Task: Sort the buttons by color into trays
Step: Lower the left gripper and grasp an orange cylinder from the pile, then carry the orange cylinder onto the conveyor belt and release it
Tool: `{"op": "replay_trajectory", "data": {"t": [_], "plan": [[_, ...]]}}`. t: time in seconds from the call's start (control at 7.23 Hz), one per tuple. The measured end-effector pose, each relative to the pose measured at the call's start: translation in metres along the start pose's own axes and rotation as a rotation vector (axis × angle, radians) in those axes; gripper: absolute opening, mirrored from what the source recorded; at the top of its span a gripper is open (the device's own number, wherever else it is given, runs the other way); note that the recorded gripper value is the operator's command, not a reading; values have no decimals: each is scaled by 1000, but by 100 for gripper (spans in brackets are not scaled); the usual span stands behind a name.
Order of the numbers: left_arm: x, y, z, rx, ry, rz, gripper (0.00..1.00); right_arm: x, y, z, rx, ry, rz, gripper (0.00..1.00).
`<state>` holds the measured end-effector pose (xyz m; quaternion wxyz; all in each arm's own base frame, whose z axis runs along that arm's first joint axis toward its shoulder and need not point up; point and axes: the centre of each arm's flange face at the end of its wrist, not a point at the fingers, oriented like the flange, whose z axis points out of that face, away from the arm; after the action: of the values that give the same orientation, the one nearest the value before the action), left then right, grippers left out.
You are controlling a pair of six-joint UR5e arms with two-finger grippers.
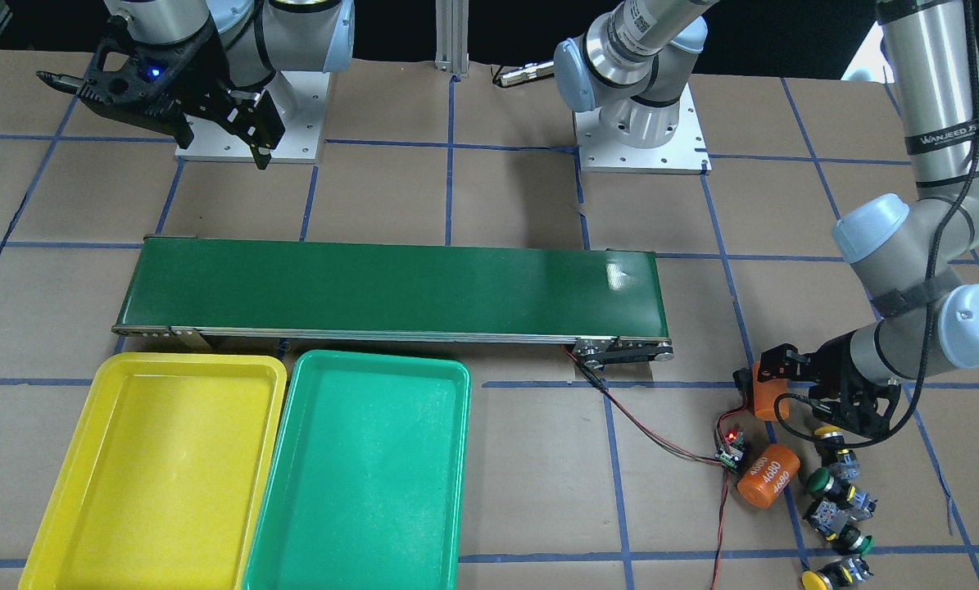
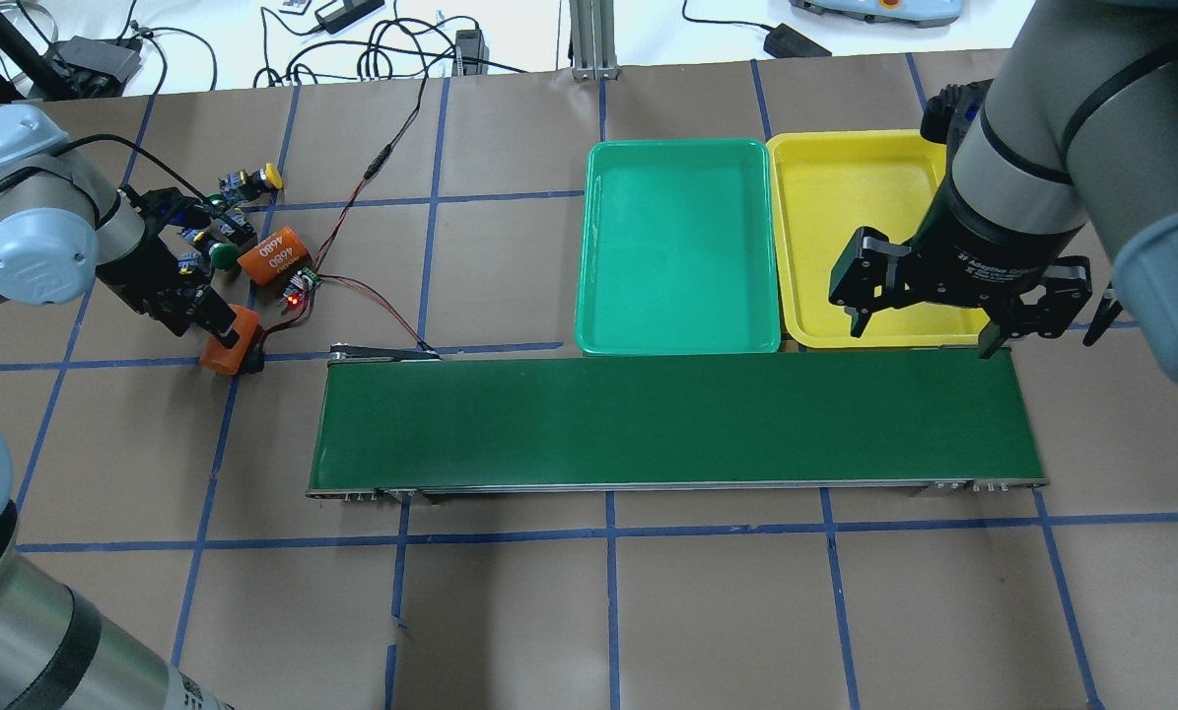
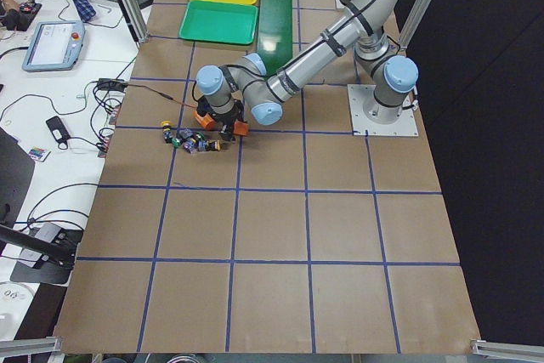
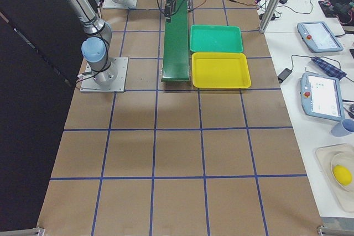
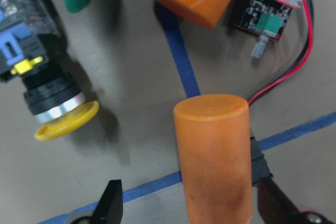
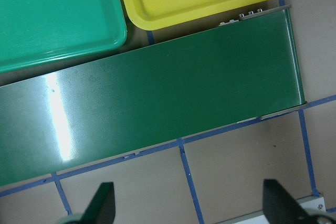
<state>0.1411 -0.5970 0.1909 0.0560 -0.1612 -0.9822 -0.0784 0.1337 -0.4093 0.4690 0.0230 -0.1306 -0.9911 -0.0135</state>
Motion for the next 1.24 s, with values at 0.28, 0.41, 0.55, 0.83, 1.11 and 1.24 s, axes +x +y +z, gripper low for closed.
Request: {"op": "replay_trajectory", "data": {"t": [0.28, 0.41, 0.55, 0.83, 1.11, 1.24], "plan": [[2, 1, 10, -16, 10, 6, 0, -2, -6, 4, 12, -3, -11, 100], [4, 1, 11, -20, 9, 10, 0, -1, -8, 2, 28, 0, -30, 100], [7, 2, 6, -19, 4, 14, 0, 1, -10, 1, 42, 13, -54, 100], [24, 11, -26, -18, -2, 56, 0, 1, -12, -2, 54, 15, -76, 100], [78, 30, -81, -39, 15, 261, 0, 2, -15, -4, 72, 8, -85, 100], [120, 40, -101, -60, 27, 355, 0, 1, -17, -8, 98, -9, -86, 100]]}}
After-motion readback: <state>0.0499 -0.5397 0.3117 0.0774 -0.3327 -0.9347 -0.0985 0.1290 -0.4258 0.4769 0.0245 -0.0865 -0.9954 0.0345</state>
